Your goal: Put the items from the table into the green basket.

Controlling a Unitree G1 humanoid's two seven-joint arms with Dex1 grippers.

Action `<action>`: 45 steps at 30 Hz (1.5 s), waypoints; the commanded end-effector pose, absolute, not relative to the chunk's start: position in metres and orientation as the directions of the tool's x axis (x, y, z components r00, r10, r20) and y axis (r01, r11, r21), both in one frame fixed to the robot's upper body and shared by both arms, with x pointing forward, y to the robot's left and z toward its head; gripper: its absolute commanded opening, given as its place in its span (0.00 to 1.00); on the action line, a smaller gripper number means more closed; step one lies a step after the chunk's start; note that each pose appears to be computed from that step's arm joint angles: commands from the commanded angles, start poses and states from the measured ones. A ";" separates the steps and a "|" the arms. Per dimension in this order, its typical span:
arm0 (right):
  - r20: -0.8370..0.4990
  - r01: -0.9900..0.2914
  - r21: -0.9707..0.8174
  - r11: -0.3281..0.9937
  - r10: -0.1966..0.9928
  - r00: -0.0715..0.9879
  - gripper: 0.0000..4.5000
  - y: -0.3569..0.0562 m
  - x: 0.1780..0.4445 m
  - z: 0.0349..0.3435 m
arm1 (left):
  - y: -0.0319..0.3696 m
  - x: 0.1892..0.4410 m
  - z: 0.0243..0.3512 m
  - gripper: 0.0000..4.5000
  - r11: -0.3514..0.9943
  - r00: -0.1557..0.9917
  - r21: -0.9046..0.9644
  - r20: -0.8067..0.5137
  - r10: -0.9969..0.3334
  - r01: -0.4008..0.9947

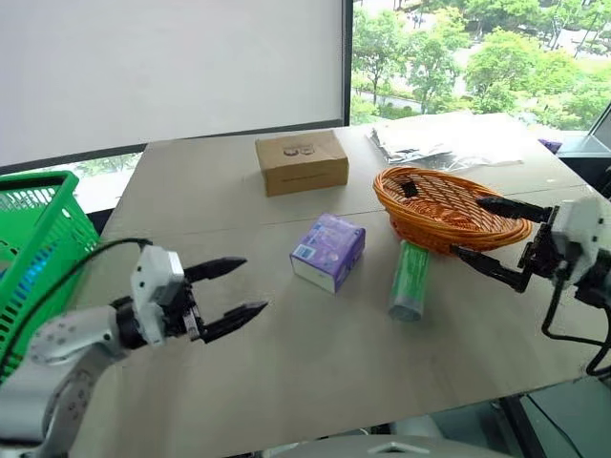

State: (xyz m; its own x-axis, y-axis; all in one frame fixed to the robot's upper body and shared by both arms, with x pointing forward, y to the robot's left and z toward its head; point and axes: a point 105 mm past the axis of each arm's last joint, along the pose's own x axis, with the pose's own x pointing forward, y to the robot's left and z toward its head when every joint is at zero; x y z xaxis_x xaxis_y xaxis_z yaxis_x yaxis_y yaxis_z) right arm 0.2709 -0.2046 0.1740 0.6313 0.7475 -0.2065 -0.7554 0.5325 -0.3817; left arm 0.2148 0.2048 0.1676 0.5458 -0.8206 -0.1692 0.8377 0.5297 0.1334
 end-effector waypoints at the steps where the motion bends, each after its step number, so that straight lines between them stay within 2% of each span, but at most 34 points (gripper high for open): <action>1: -0.268 -0.747 -0.419 0.517 0.715 0.645 1.00 -0.205 0.282 0.167 | 0.201 0.211 0.187 0.99 0.494 0.527 0.205 -0.158 -0.835 0.845; 8: -0.306 -0.720 -0.486 0.495 0.675 0.671 1.00 -0.205 0.304 0.162 | 0.196 0.208 0.195 0.99 0.502 0.539 0.230 -0.144 -0.830 0.834; 12: -0.343 -0.723 -0.528 0.445 0.667 0.661 0.62 -0.206 0.308 0.160 | 0.191 0.205 0.194 1.00 0.518 0.552 0.222 -0.130 -0.824 0.826; 16: -0.371 -0.732 -0.549 0.403 0.667 0.646 0.20 -0.207 0.310 0.157 | 0.187 0.203 0.192 1.00 0.528 0.558 0.211 -0.127 -0.820 0.823; 17: -0.376 -0.736 -0.549 0.397 0.669 0.641 0.13 -0.207 0.311 0.156 | 0.187 0.202 0.192 1.00 0.528 0.558 0.209 -0.126 -0.820 0.823; 19: -0.369 -0.733 -0.553 0.395 0.673 0.641 0.13 -0.207 0.312 0.155 | 0.186 0.202 0.191 1.00 0.528 0.556 0.201 -0.128 -0.821 0.825; 22: -0.321 -0.683 -0.612 0.399 0.664 0.675 0.13 -0.209 0.318 0.162 | 0.187 0.203 0.189 1.00 0.533 0.562 0.198 -0.139 -0.816 0.823; 24: -0.262 -0.603 -0.680 0.418 0.629 0.732 0.13 -0.215 0.328 0.172 | 0.187 0.204 0.189 1.00 0.534 0.563 0.198 -0.141 -0.814 0.822; 27: -0.150 -0.400 -0.812 0.424 0.511 0.846 0.13 -0.236 0.351 0.195 | 0.186 0.207 0.188 1.00 0.534 0.564 0.199 -0.140 -0.814 0.821; 30: -0.161 -0.329 -0.870 0.367 0.418 0.894 0.13 -0.258 0.362 0.198 | 0.185 0.209 0.189 1.00 0.529 0.558 0.200 -0.138 -0.818 0.825; 32: -0.156 -0.295 -0.868 0.400 0.345 0.926 0.36 -0.276 0.369 0.200 | 0.185 0.210 0.189 1.00 0.527 0.557 0.202 -0.135 -0.820 0.825; 33: -0.148 -0.281 -0.867 0.412 0.324 0.934 0.42 -0.282 0.372 0.202 | 0.184 0.211 0.189 1.00 0.526 0.555 0.204 -0.134 -0.821 0.826; 34: -0.137 -0.258 -0.869 0.423 0.296 0.945 0.55 -0.289 0.374 0.204 | 0.184 0.211 0.190 1.00 0.524 0.554 0.205 -0.134 -0.822 0.827; 38: -0.070 -0.167 -0.885 0.434 0.231 0.970 0.96 -0.306 0.383 0.214 | 0.183 0.213 0.190 1.00 0.519 0.549 0.209 -0.133 -0.825 0.829; 41: -0.076 -0.155 -0.902 0.402 0.207 0.975 0.98 -0.316 0.384 0.211 | 0.182 0.214 0.190 1.00 0.517 0.548 0.210 -0.130 -0.827 0.830; 45: -0.083 -0.247 -0.842 0.480 0.336 0.938 0.98 -0.296 0.377 0.212 | 0.184 0.212 0.189 1.00 0.525 0.555 0.207 -0.128 -0.822 0.825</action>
State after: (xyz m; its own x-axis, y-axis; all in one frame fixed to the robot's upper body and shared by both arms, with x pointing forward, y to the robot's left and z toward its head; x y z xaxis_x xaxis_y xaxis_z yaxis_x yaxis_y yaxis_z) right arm 0.3791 -0.3102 0.1911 0.9542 0.2574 -0.1521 -0.2565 0.4434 -0.8588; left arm 0.2130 0.1831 0.1856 0.5499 -0.8242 -0.1357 0.8310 0.5234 0.1884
